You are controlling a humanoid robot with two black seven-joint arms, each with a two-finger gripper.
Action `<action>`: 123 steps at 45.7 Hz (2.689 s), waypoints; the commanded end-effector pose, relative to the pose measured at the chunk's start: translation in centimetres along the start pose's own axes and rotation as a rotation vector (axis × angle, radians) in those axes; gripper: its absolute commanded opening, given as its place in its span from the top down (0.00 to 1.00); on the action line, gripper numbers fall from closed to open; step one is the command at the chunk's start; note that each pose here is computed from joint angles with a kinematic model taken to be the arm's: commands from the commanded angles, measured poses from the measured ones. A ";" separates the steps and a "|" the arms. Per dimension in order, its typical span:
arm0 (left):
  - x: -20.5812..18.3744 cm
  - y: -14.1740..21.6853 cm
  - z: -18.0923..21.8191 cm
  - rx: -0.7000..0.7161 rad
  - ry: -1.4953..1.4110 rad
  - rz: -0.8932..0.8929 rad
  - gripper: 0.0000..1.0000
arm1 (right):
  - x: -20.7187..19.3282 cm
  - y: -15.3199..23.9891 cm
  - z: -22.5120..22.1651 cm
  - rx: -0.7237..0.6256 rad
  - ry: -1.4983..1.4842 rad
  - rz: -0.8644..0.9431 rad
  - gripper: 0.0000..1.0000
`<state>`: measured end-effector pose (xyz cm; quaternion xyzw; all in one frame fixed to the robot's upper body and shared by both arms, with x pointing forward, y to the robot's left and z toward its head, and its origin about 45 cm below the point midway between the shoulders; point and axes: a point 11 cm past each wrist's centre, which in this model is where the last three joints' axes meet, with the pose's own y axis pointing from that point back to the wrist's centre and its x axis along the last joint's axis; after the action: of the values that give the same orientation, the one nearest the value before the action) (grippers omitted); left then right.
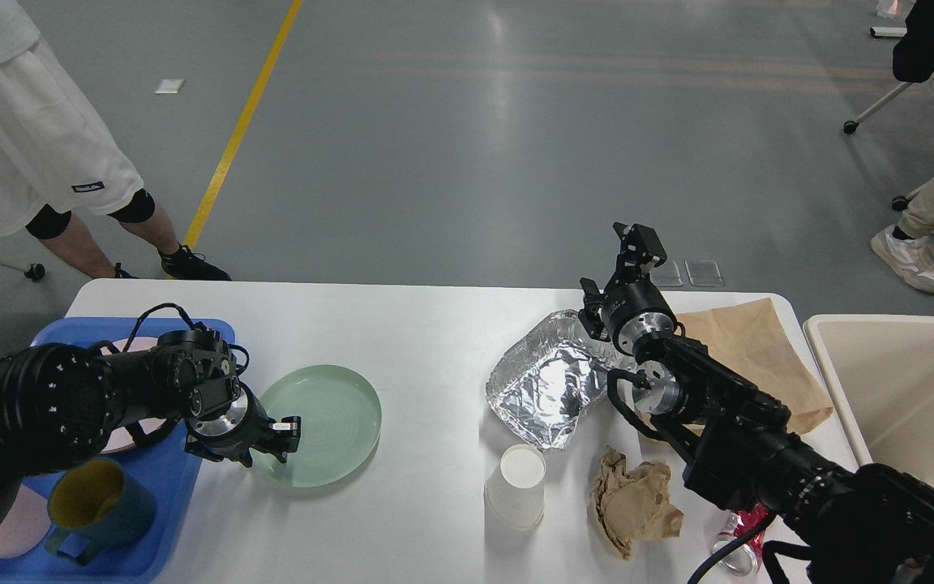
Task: Tidy desktop
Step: 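Grasp the rim of the pale green plate with the left gripper, then lift the pale green plate and set it on the pink plate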
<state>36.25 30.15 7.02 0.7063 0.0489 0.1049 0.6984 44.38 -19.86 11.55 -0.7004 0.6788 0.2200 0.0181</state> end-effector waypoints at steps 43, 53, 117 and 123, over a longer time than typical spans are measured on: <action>7.6 10.4 -2.6 -0.009 0.078 0.091 1.00 | 0.0 0.0 0.0 0.000 -0.001 0.000 0.00; 9.7 14.2 -8.0 0.007 0.188 0.177 1.00 | 0.0 0.0 0.0 0.000 -0.001 0.000 0.00; 7.2 11.4 -20.3 0.199 0.395 0.225 0.90 | 0.0 0.0 0.0 0.000 -0.001 0.000 0.00; 7.5 11.2 -20.2 0.191 0.403 0.268 0.65 | 0.0 0.0 0.0 0.000 0.001 0.000 0.00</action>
<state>38.07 51.28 18.96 0.7375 0.1133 0.3157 0.5862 44.38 -19.86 11.55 -0.7003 0.6788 0.2200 0.0181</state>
